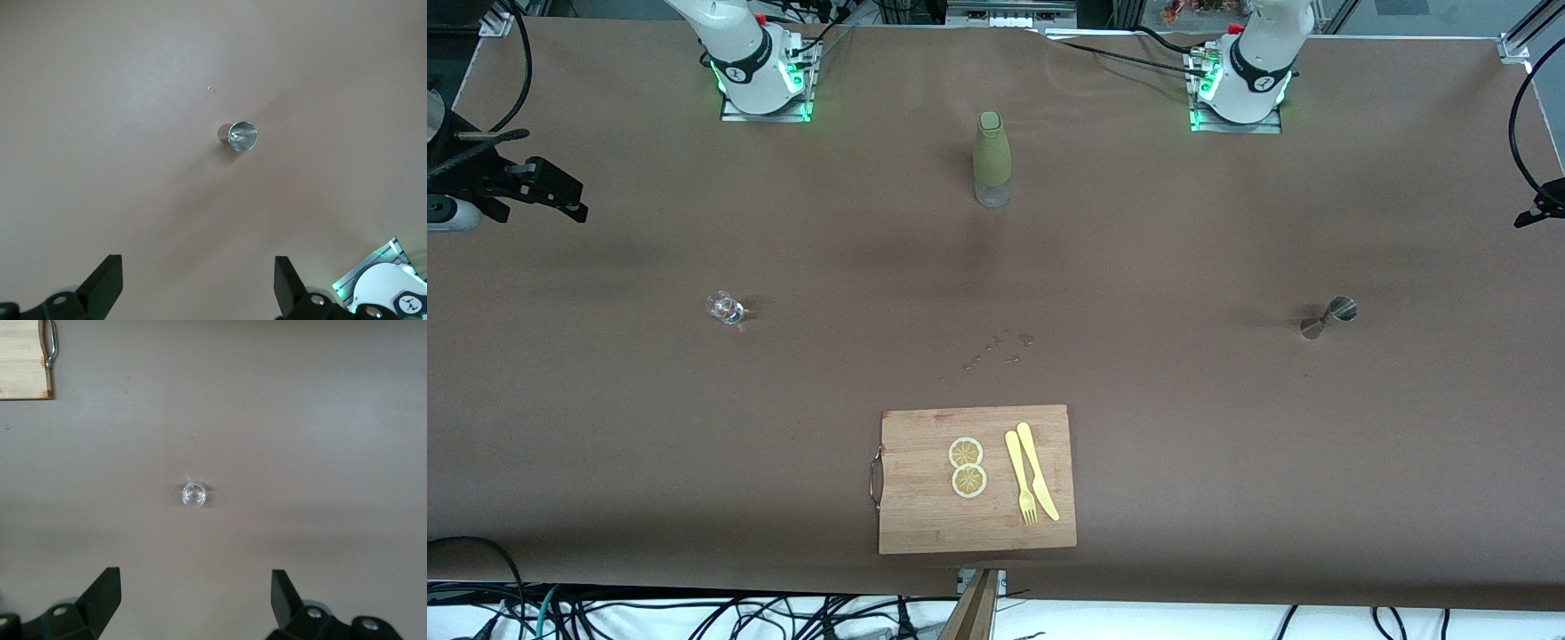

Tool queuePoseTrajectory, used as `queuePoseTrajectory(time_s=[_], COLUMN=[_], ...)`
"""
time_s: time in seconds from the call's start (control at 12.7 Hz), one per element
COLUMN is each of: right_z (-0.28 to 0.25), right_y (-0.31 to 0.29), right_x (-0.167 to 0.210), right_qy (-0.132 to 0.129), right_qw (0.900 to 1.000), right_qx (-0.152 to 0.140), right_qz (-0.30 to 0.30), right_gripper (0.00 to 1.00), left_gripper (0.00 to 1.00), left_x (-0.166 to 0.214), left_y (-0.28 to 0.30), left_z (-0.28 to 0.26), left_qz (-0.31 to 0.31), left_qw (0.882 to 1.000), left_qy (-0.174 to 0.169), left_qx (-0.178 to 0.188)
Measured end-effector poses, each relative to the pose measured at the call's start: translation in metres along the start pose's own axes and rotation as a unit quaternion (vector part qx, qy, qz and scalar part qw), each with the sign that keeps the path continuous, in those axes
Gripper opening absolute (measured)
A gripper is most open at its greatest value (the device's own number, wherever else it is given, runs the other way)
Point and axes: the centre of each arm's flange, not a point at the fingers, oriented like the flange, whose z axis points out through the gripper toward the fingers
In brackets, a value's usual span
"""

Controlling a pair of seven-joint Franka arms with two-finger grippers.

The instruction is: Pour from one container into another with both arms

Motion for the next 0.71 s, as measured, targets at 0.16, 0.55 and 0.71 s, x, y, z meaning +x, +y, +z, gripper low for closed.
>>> queuePoseTrajectory(time_s=[0.16,0.55,0.71], right_z=[0.000,0.000,0.000], right_y=[0.000,0.000,0.000], right_x=[0.000,0.000,0.000], right_qy=[0.000,0.000,0.000], right_qw=[1.000,1.000,1.000], right_qx=[0.000,0.000,0.000], right_qz=[0.000,0.000,0.000], right_gripper=[1.00,1.00,1.00], left_gripper=[1.00,1.00,1.00], left_x=[-0.006,-0.041,-0.050], left_y=[-0.008,-0.057,-0.070], left_z=[-0.002,0.036,0.044], left_qz=[0.027,0.096,0.115], left_qw=[1.000,0.990,0.984], left_qy=[0.012,0.087,0.120], left_qx=[-0.003,-0.059,-0.070])
